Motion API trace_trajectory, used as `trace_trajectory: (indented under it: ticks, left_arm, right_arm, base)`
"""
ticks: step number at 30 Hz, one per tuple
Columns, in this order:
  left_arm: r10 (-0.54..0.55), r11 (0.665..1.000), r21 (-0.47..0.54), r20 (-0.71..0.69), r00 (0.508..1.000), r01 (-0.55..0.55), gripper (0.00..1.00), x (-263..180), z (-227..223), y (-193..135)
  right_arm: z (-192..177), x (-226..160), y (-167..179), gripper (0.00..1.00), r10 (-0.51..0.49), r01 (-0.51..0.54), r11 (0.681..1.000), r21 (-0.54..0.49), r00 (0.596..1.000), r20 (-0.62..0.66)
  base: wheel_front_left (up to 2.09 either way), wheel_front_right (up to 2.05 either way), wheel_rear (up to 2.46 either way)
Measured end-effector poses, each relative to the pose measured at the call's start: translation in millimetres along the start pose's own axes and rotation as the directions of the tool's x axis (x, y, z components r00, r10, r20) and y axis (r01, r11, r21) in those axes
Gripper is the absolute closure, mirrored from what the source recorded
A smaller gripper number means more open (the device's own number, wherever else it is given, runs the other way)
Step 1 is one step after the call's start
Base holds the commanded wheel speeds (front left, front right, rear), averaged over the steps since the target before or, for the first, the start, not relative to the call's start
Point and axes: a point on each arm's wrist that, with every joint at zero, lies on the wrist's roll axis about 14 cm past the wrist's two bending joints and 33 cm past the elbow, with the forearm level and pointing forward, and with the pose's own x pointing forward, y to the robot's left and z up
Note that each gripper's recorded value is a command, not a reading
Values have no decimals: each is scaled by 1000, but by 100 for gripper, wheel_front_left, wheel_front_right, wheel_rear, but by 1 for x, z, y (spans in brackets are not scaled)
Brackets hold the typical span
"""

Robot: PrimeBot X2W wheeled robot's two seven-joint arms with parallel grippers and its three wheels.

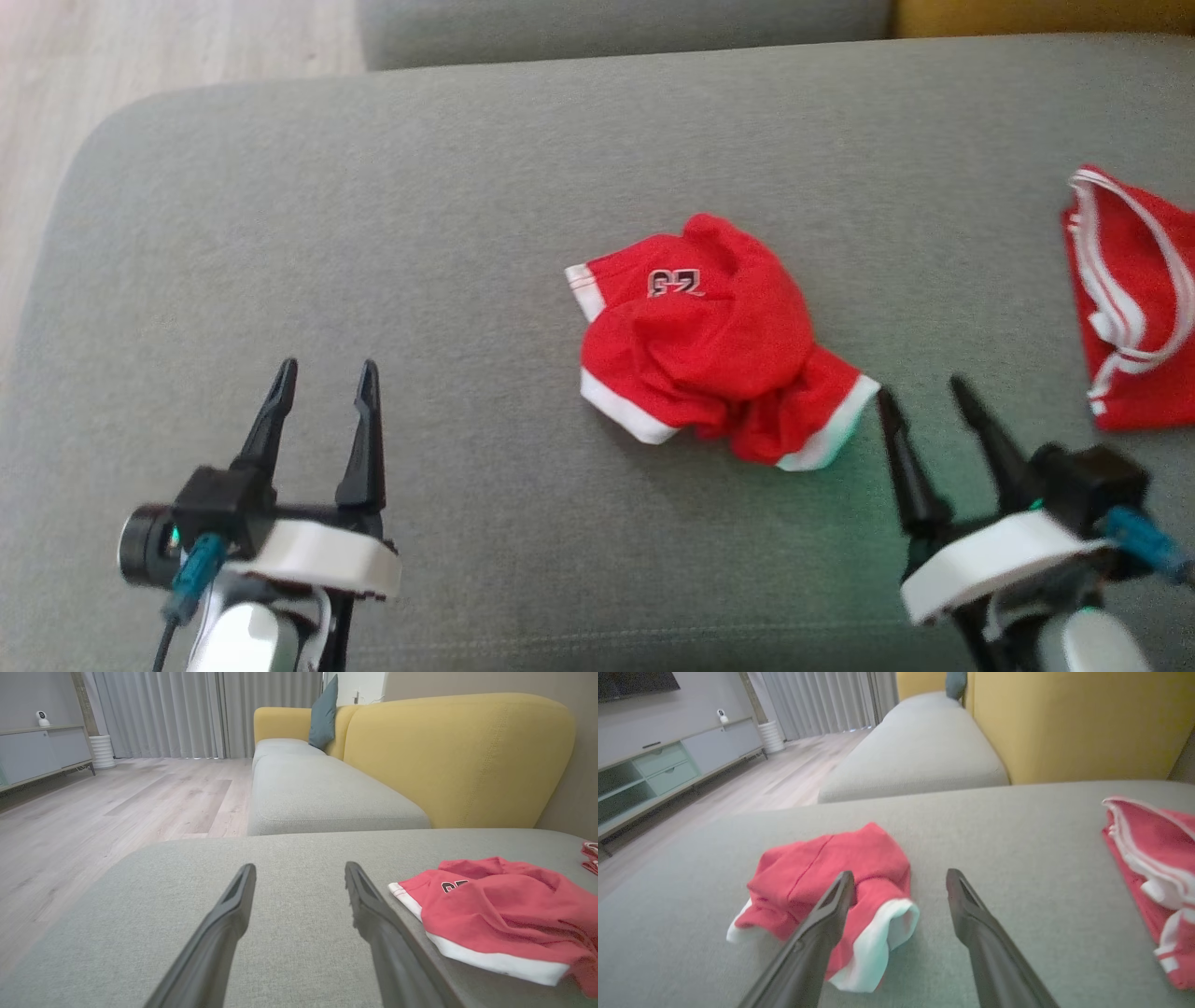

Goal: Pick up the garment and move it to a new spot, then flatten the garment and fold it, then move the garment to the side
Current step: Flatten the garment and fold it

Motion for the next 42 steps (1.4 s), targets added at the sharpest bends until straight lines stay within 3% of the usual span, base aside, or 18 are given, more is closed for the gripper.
trace_trajectory:
  ticks: [10, 11, 12, 13, 19, 31, 42]
  left_arm:
    - [39, 999, 16, 33, 999, -40, 0, 10, 10, 15]
    - [43, 999, 17, 34, 998, -44, 0, 11, 10, 16]
    - [47, 999, 15, 35, 998, -48, 0, 11, 10, 16]
    - [52, 999, 13, 35, 998, -53, 0, 11, 10, 17]
    - [77, 997, 24, 33, 996, -78, 0, 11, 8, 24]
    - [63, 998, 6, 30, 998, -63, 0, 20, 5, 18]
    - [26, 1000, -3, 34, 999, -26, 0, 46, -3, 10]
  right_arm:
    - [-70, 14, 26, 0, 88, -82, 996, 39, 971, -222]
    - [-74, 17, 27, 14, 93, -86, 996, 40, 968, -234]
    - [-76, 21, 28, 77, 99, -92, 995, 40, 966, -239]
    - [-75, 26, 31, 100, 109, -102, 994, 40, 966, -236]
    - [-50, 47, 42, 100, 152, -148, 988, 40, 978, -144]
    - [59, 73, 38, 100, 192, -180, 980, -82, 967, 166]
    - [86, 127, -7, 100, 144, -118, 982, -147, 974, 177]
  base:
    - [0, 0, 0]
    - [0, 0, 0]
    - [0, 0, 0]
    - [0, 0, 0]
    - [0, 0, 0]
    - [0, 0, 0]
    - [0, 0, 0]
